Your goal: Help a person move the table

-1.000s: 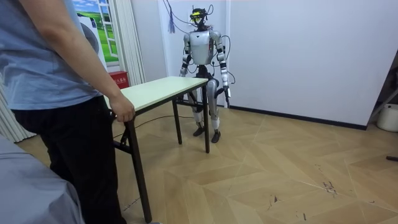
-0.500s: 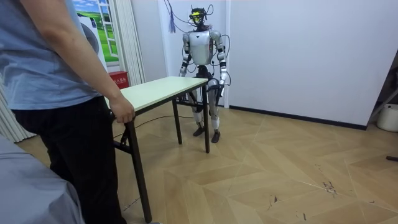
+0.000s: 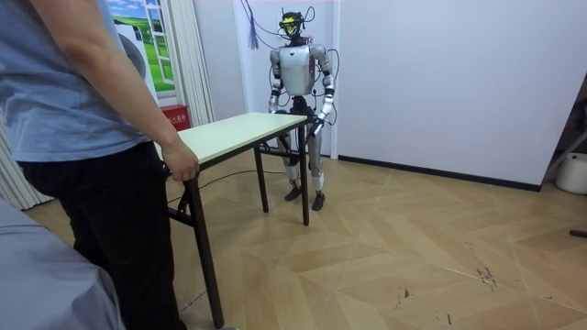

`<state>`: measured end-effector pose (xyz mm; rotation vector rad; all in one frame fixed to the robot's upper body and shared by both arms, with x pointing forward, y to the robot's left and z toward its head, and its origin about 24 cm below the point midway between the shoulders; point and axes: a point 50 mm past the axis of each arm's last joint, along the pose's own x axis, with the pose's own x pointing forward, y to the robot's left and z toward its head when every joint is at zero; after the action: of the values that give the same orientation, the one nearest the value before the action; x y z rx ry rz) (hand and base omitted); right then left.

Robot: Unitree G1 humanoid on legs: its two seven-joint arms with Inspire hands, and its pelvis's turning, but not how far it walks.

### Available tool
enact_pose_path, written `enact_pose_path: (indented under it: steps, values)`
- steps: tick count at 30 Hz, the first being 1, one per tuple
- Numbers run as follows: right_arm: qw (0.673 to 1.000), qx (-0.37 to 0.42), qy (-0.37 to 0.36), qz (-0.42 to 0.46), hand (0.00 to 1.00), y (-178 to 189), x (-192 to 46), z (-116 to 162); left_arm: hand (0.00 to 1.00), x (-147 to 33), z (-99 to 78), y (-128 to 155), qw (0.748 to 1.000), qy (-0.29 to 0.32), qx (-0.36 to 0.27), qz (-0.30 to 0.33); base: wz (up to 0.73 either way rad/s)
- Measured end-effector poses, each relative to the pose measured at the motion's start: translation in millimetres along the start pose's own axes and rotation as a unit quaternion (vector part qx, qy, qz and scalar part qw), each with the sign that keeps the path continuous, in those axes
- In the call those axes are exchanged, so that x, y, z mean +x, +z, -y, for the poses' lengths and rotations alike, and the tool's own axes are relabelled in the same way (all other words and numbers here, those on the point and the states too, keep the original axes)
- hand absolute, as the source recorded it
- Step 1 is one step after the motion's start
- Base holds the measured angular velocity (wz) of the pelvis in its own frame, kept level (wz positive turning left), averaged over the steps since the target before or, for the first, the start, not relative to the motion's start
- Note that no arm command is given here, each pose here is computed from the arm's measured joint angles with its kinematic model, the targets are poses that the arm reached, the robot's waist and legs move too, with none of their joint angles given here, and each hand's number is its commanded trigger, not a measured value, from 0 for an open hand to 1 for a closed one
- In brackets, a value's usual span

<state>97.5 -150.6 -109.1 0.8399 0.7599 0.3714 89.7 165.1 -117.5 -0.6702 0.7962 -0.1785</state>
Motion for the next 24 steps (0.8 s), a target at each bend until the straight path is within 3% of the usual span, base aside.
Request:
enact_pose_path:
  steps: [2, 10, 24]
  values:
    - [1.0, -0.001, 0.012, 0.0, 0.0, 0, 2, -3, 0.0, 6.5, 17.0, 0, 0.999, -0.049, 0.005, -0.005, 0.0]
    - [0.998, -0.002, 0.058, 0.012, 0.0, 12, 7, -19, 0.0, 14.7, 42.2, 11, 0.993, -0.12, -0.02, 0.001, 0.0]
    - [0.997, 0.015, 0.075, 0.031, 0.0, 25, 7, -22, 0.0, 13.9, 50.7, 27, 0.988, -0.15, -0.024, 0.015, 0.0]
